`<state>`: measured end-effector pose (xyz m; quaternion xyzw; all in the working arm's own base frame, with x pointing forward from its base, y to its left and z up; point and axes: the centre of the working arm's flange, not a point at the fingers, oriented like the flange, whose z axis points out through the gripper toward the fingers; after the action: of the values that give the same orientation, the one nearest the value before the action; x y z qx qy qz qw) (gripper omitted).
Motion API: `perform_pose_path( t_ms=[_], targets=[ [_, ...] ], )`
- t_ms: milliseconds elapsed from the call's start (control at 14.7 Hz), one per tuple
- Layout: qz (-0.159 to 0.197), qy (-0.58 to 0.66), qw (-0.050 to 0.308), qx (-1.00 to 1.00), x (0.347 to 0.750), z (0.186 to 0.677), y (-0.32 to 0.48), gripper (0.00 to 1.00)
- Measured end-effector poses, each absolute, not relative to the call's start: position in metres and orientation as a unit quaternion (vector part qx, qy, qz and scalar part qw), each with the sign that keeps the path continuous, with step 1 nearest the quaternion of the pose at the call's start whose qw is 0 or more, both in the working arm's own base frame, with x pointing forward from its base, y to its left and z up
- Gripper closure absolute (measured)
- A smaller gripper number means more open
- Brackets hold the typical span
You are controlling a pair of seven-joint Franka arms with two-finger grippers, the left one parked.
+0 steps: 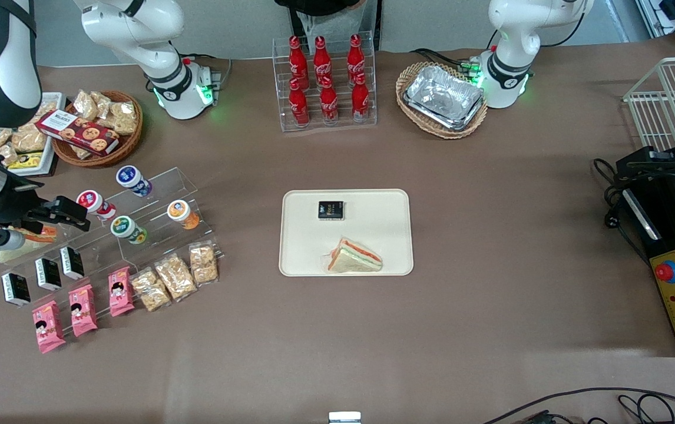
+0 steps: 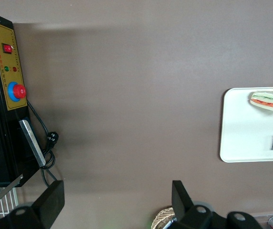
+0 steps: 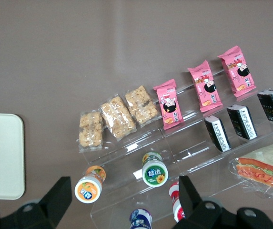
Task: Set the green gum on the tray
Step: 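Move the right gripper over the green-labelled cup on the acrylic rack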
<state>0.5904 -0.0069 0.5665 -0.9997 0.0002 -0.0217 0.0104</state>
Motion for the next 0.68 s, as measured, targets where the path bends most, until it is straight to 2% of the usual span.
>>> perform_pose_path(
  t_ms=[682],
  targets=[
    [-0.015, 0.002, 0.005, -1.000, 0.5802, 0.5783, -0.0126, 0.00]
  ],
)
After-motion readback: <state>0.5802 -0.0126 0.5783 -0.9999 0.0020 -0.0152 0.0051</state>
